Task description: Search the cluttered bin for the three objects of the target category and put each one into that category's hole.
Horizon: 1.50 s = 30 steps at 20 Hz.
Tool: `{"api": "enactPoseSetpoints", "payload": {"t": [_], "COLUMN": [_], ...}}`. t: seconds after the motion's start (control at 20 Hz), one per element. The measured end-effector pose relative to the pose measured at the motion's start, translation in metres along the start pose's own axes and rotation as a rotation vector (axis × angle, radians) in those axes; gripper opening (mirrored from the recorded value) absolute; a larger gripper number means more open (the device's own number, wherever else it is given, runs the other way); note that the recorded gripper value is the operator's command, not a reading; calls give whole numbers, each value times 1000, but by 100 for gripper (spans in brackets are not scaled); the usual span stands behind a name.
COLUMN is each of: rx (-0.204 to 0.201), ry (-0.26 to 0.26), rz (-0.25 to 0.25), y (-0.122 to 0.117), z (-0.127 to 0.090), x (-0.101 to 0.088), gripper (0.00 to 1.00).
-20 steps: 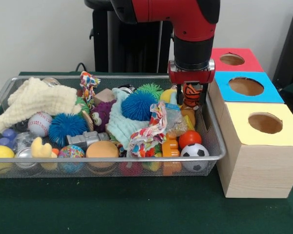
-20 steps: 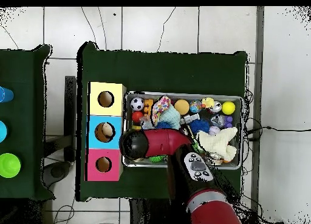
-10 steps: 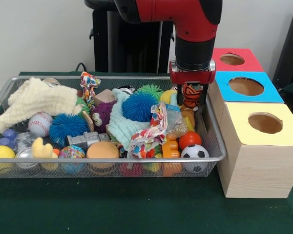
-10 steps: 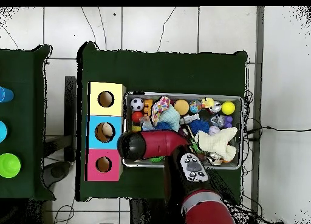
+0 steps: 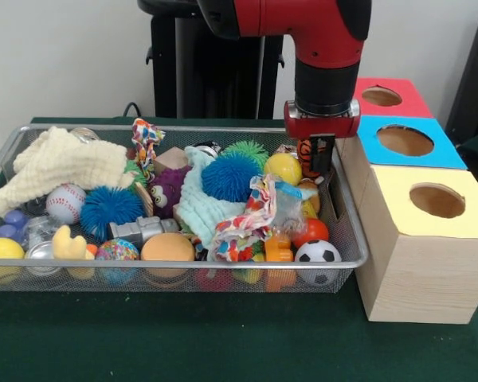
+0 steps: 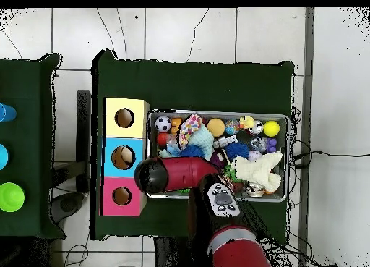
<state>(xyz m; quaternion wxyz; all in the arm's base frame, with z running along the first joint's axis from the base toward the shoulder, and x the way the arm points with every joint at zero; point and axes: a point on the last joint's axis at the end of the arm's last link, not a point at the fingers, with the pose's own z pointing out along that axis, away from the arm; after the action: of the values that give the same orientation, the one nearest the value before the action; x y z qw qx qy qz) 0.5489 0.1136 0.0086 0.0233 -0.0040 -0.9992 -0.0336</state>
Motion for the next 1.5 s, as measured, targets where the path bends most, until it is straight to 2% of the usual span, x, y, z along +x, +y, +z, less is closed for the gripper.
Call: {"api": "enactPoseSetpoints", "payload": {"t": [0.35,1.1,1.15,1.5], "rx": [-4,-9,-9,-13], "ry": [-2,-1,0,-1], "rz": [7,12,13,21], "y": [4,4,4,2], "z": [-9,-10,-11,-15], "x": [3,3,4,5], "gripper": [0,0,100,100]}}
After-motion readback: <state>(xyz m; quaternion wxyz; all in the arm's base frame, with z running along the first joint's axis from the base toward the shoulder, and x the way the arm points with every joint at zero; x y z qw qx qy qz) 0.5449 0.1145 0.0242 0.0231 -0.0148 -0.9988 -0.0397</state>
